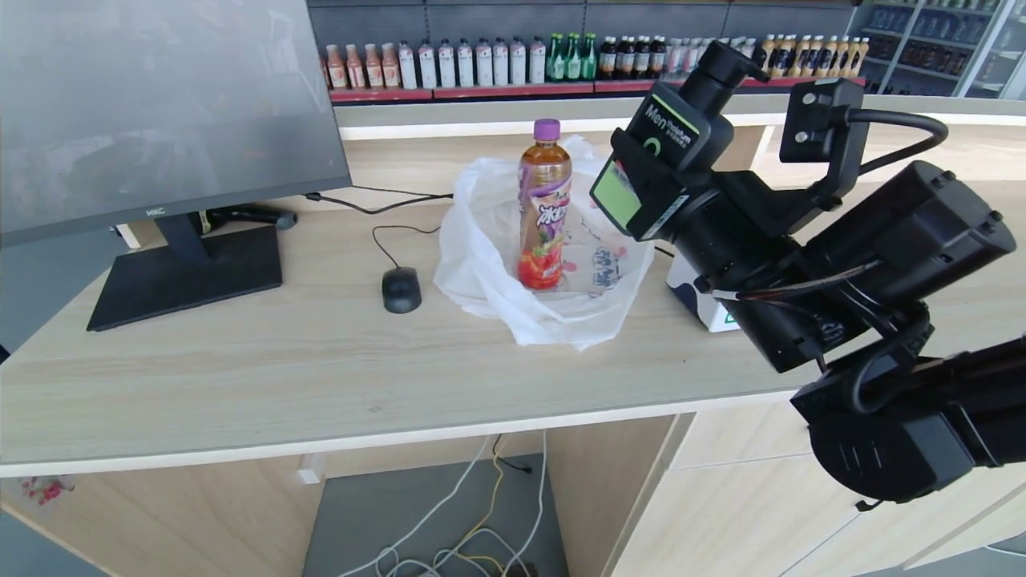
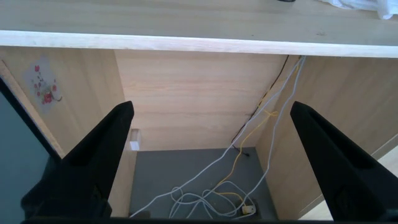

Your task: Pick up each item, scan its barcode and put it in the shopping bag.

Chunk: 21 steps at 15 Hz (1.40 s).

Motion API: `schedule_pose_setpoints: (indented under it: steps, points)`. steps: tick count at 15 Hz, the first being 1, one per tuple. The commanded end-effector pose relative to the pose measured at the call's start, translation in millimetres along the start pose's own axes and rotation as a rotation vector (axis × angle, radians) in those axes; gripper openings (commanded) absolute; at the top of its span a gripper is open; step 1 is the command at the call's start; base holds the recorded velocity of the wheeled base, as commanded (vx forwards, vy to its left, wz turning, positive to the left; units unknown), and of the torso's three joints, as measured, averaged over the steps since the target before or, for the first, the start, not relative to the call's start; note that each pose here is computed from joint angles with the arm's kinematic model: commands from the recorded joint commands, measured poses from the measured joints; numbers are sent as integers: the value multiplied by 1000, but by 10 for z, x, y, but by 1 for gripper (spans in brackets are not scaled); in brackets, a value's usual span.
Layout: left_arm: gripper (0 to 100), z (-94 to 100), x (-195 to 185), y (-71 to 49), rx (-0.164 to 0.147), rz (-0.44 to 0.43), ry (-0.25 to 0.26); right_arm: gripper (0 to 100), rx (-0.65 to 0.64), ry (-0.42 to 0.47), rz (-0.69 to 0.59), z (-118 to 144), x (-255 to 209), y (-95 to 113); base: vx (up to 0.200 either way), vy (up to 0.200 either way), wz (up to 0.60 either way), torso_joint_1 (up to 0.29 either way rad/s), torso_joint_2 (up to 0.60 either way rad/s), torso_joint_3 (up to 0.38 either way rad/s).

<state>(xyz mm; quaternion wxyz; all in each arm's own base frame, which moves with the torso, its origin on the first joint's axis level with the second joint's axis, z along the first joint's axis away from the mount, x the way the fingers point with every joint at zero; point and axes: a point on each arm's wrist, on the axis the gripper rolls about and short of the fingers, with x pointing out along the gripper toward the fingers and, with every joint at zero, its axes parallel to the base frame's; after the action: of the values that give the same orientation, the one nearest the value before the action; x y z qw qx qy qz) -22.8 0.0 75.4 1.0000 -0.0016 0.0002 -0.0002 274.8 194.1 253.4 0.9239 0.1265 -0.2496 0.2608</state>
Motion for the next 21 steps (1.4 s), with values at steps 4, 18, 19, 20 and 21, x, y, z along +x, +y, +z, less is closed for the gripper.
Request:
schedule_pose_setpoints:
  steps: [4,18,19,20,21]
  points:
    - [100,0,0,0,0,-1,0,0,-41,0,-43,-8,31,-140,0,0,0,0,0,0]
    - [100,0,0,0,0,0,0,0,-115,144,-187,-1100,307,-749,0,0,0,0,0,0]
    - [100,0,0,0,0,0,0,0,-118,142,-191,-1112,316,-771,0,0,0,0,0,0]
    - [100,0,0,0,0,0,0,0,-118,145,-193,-1158,326,-786,0,0,0,0,0,0]
    - [100,0,0,0,0,0,0,0,-120,150,-194,-1187,325,-790,0,0,0,0,0,0]
